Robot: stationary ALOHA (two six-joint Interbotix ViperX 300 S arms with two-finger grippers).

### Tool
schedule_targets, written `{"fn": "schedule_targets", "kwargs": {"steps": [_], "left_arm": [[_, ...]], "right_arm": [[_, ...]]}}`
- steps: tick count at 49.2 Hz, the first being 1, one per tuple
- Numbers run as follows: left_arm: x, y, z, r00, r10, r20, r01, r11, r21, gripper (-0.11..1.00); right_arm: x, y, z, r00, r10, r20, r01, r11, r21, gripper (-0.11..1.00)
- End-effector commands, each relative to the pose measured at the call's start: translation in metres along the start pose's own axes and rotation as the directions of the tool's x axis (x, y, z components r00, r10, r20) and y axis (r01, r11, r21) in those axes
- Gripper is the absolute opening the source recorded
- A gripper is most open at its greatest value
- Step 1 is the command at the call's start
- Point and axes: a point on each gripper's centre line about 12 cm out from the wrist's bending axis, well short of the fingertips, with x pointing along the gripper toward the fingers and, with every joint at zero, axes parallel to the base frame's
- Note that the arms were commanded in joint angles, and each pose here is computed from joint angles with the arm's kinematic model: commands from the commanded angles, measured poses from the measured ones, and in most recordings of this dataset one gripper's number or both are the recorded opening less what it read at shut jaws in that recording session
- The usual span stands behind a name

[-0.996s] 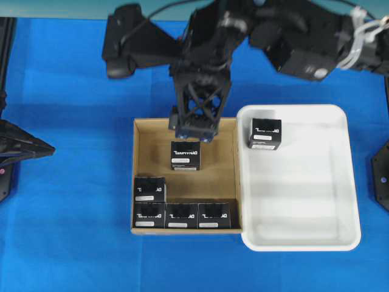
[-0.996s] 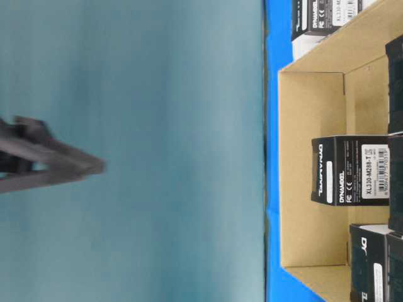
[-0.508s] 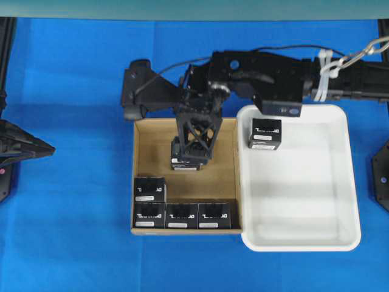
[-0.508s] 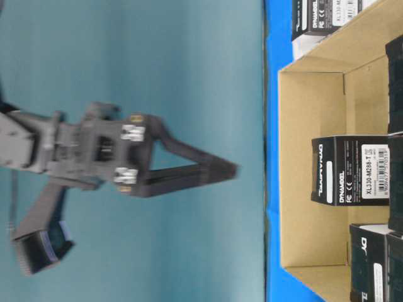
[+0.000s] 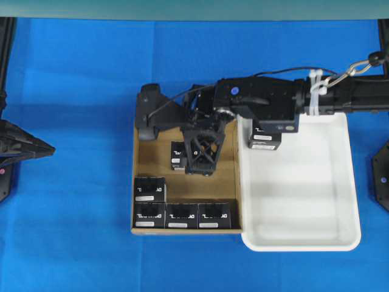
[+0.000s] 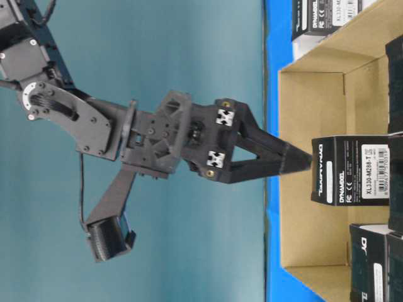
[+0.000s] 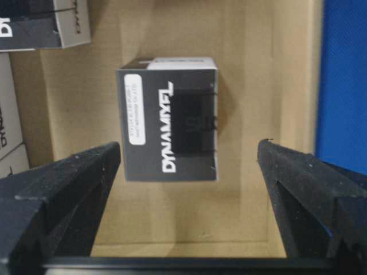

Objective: Pick the box from inside the cardboard box.

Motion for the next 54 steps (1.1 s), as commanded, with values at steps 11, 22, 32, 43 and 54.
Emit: {"fn": "schedule_targets", "kwargs": {"steps": [11, 22, 32, 43, 54], "left_arm": [[0.001, -0.001, 0.006, 1.000, -0.002, 0.011, 0.001, 1.000, 0.003, -0.07], [0.001, -0.001, 0.005, 1.000, -0.001, 0.009, 0.001, 1.000, 0.003, -0.07], [0.001, 0.000, 0.004, 1.000, -0.001, 0.005, 0.001, 1.000, 0.005, -0.07], [0.002, 0.000, 0.003, 1.000, 0.000, 0.000, 0.000, 1.000, 0.003, -0.07], [0.001, 0.000, 0.004, 1.000, -0.001, 0.005, 0.001, 1.000, 0.003, -0.07]], "right_arm": [[0.018, 0.007, 0.001, 1.000, 0.013, -0.015, -0.013, 1.000, -0.027, 1.00], [0.026, 0.008, 0.000, 0.999, 0.023, -0.027, -0.023, 1.000, -0.018, 1.00], [0.039, 0.012, 0.000, 0.999, 0.029, -0.029, -0.030, 0.999, -0.019, 1.00], [0.053, 0.011, -0.003, 0.999, 0.028, -0.037, -0.028, 0.999, -0.017, 1.00], [0.056, 0.010, -0.004, 0.999, 0.026, -0.033, -0.026, 1.000, -0.012, 1.00]]}}
